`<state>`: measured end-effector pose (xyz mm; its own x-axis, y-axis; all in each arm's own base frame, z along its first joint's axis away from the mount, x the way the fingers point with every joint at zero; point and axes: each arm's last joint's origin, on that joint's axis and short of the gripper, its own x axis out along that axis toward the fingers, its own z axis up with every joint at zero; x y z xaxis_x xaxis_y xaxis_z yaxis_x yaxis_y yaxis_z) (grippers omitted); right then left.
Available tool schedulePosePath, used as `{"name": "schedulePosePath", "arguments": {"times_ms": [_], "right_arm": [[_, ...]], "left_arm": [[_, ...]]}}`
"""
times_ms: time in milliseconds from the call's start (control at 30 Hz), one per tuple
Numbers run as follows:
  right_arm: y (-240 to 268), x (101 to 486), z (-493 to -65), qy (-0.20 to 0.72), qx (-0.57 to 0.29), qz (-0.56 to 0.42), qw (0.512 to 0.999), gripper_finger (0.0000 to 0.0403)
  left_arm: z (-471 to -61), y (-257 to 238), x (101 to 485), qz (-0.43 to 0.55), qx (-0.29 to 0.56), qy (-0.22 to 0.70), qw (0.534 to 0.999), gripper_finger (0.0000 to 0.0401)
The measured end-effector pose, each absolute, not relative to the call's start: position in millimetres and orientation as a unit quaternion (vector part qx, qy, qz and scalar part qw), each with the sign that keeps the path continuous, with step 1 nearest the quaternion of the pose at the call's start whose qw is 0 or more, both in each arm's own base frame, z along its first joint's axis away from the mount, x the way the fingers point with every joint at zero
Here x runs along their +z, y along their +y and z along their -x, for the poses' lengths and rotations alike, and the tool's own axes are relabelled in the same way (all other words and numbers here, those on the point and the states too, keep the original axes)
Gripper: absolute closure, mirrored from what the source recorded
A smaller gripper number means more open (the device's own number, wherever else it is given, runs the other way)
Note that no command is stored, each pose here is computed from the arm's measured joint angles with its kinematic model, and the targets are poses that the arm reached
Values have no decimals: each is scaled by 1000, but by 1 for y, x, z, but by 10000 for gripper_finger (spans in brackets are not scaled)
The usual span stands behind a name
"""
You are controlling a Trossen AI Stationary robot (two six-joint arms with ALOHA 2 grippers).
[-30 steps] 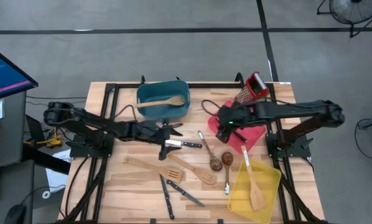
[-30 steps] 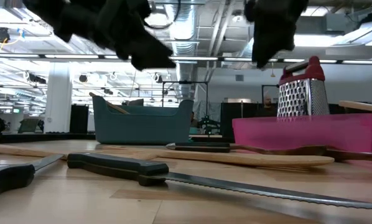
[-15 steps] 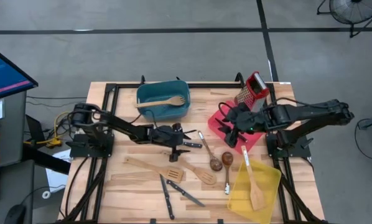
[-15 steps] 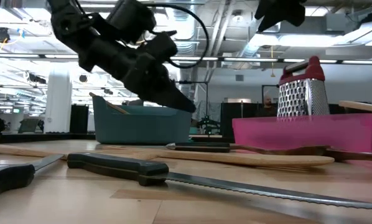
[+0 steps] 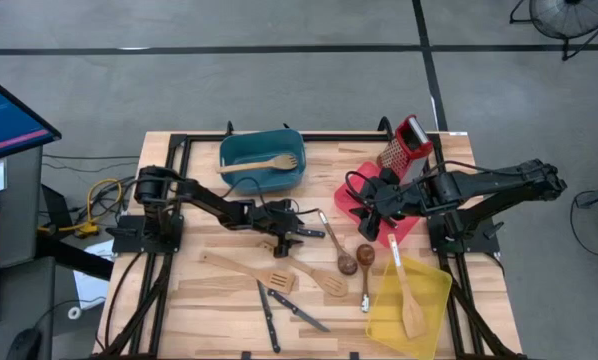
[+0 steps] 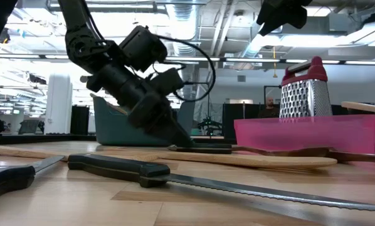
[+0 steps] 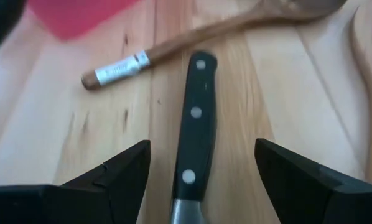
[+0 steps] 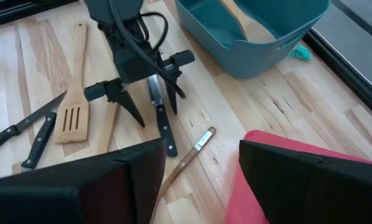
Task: Pick & Place Kitchen Items
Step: Put the black kitchen knife into the red bin
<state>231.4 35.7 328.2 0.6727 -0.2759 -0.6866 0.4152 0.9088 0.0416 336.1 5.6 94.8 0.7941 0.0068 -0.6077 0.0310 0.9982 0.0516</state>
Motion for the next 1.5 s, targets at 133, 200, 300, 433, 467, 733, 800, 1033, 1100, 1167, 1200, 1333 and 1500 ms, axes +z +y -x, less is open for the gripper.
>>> {"name": "schedulePosePath", "arguments": {"times_ms": [133,200,300,433,467,733,800,1033,1100,1167,1200,1333,1500], "right_arm": [[36,328,-231,357,-190,-98,909,193],[36,328,-231,357,-190,-98,909,193],[36,328,-231,357,-190,-98,909,193],[36,328,-231,356,-191,-101,909,195],[36,328,-231,356,-191,-101,909,195],[36,328,-231,356,-191,-101,909,196],[36,328,-231,356,-191,-101,909,198],[36,328,-231,355,-192,-101,909,202],[36,328,-232,355,-192,-102,909,204],[36,329,-232,354,-191,-102,910,205],[36,329,-232,352,-191,-103,910,206],[36,329,-232,351,-191,-103,911,207],[36,329,-232,351,-191,-103,911,206]], "left_arm": [[-336,4,90,-20,-4,328,944,139],[-336,6,89,-18,-1,331,944,155],[-336,7,89,-10,3,331,944,193],[-336,8,89,-13,24,332,943,258],[-336,8,89,-15,30,332,943,276],[-335,9,89,-19,45,332,942,364],[-335,9,89,-19,45,332,942,364],[-332,9,107,-19,49,318,946,363],[-332,9,126,-18,50,288,956,363],[-329,9,145,-17,50,267,962,363],[-326,9,155,-17,50,257,965,362],[-309,9,201,-19,60,212,975,359],[-279,10,250,-31,85,162,983,360]]}}
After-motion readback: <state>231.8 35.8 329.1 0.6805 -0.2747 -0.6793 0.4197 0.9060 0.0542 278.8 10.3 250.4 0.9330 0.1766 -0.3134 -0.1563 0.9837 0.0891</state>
